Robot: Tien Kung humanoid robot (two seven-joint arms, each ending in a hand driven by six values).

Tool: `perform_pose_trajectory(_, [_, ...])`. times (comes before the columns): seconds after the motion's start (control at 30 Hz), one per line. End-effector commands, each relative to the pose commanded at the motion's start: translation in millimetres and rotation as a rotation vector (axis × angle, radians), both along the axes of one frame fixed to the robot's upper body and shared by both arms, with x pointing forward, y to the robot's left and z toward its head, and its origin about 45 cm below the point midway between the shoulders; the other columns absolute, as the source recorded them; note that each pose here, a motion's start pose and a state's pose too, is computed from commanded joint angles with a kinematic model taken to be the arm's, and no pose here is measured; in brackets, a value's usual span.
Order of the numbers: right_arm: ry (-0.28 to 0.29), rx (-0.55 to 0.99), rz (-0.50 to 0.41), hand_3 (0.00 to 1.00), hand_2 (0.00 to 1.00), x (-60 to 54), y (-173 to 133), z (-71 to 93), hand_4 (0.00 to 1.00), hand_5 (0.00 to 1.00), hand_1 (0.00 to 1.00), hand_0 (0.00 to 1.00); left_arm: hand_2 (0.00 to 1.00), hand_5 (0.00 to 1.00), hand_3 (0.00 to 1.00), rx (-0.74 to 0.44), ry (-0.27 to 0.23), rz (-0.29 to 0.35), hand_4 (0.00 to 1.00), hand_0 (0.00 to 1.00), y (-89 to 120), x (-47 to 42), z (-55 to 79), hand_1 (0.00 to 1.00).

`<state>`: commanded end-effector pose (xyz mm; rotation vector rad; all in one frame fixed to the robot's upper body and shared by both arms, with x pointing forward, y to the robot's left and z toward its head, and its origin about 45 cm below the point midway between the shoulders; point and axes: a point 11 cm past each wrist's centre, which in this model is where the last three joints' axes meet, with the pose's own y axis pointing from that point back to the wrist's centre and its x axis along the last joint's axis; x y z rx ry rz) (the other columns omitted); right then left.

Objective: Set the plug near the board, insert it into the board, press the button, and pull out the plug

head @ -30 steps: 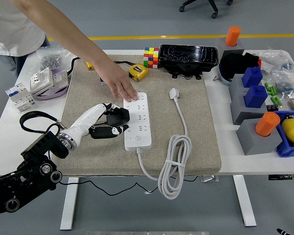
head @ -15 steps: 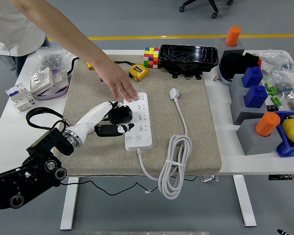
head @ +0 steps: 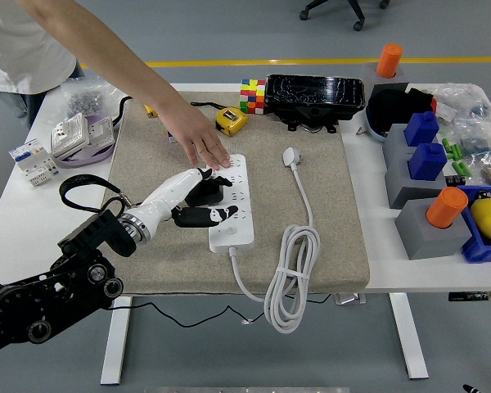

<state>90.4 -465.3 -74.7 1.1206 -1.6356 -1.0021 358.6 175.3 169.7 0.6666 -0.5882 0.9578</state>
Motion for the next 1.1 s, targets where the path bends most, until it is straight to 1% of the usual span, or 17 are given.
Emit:
perform_pose_trajectory(0.2, [-0.003, 0.002, -0.004, 0.592, 0.690, 0.7, 0.5, -0.1, 0.929, 0.524, 0.683, 0.675, 0.747, 0.453, 0.701, -0.001, 0.002, -0.022, 0.765, 0.750, -8.2, -0.9, 0.9, 0.758])
perform_pose_trajectory(0.43, [-0.004, 0.003, -0.006, 0.592, 0.690, 0.8, 1.2, -0.4, 0.928, 0.525, 0.683, 0.675, 0.746, 0.455, 0.701, -0.009, -0.009, -0.019, 0.766, 0.748, -8.0, 0.4, 3.9, 0.756])
perform_pose_trajectory(0.5, [-0.004, 0.004, -0.007, 0.593, 0.690, 0.5, 1.4, -0.5, 0.929, 0.524, 0.684, 0.675, 0.744, 0.458, 0.698, -0.016, -0.015, -0.014, 0.768, 0.745, -7.0, 0.9, 6.2, 0.756])
perform_pose_trajectory(0.63, [-0.002, 0.004, -0.007, 0.593, 0.690, -0.4, 1.7, -0.9, 0.929, 0.524, 0.684, 0.675, 0.744, 0.458, 0.698, -0.069, -0.041, 0.002, 0.768, 0.745, -4.2, 2.7, 16.2, 0.756])
perform_pose_trajectory(0.67, [-0.001, 0.004, -0.007, 0.593, 0.690, -0.7, 1.8, -1.0, 0.929, 0.525, 0.684, 0.674, 0.715, 0.455, 0.675, -0.104, -0.050, 0.010, 0.774, 0.698, -3.0, 3.3, 20.0, 0.712])
perform_pose_trajectory(0.7, [-0.001, 0.004, -0.006, 0.593, 0.690, -0.8, 1.9, -1.1, 0.929, 0.525, 0.684, 0.674, 0.715, 0.455, 0.675, -0.126, -0.053, 0.016, 0.774, 0.698, -2.2, 3.7, 22.0, 0.712])
perform_pose_trajectory(0.8, [-0.004, 0.005, -0.006, 0.593, 0.690, 0.5, 2.7, -1.1, 0.929, 0.525, 0.684, 0.674, 0.715, 0.455, 0.675, -0.224, -0.065, 0.058, 0.774, 0.698, 4.8, 6.4, 27.8, 0.712])
perform_pose_trajectory(0.83, [-0.004, 0.006, -0.006, 0.593, 0.690, 0.8, 3.0, -1.2, 0.929, 0.525, 0.683, 0.675, 0.642, 0.438, 0.638, -0.253, -0.068, 0.073, 0.775, 0.532, 7.5, 7.2, 28.8, 0.597])
perform_pose_trajectory(0.93, [-0.006, 0.007, -0.006, 0.593, 0.690, 1.5, 3.8, -1.4, 0.929, 0.525, 0.683, 0.675, 0.642, 0.438, 0.638, -0.353, -0.080, 0.136, 0.775, 0.532, 20.6, 11.0, 30.2, 0.597])
perform_pose_trajectory(1.03, [-0.006, 0.008, -0.007, 0.593, 0.690, 1.4, 4.4, -1.7, 0.929, 0.525, 0.683, 0.675, 0.642, 0.438, 0.638, -0.432, -0.081, 0.207, 0.775, 0.532, 35.4, 14.5, 28.1, 0.597])
perform_pose_trajectory(1.07, [-0.006, 0.008, -0.006, 0.593, 0.690, 1.3, 4.5, -1.8, 0.928, 0.525, 0.683, 0.673, 0.543, 0.393, 0.605, -0.449, -0.079, 0.223, 0.768, 0.394, 38.8, 15.1, 27.4, 0.412])
perform_pose_trajectory(1.1, [-0.005, 0.008, -0.007, 0.593, 0.690, 0.9, 4.4, -1.9, 0.928, 0.525, 0.683, 0.673, 0.543, 0.393, 0.605, -0.473, -0.075, 0.246, 0.768, 0.394, 43.6, 15.8, 26.0, 0.412])
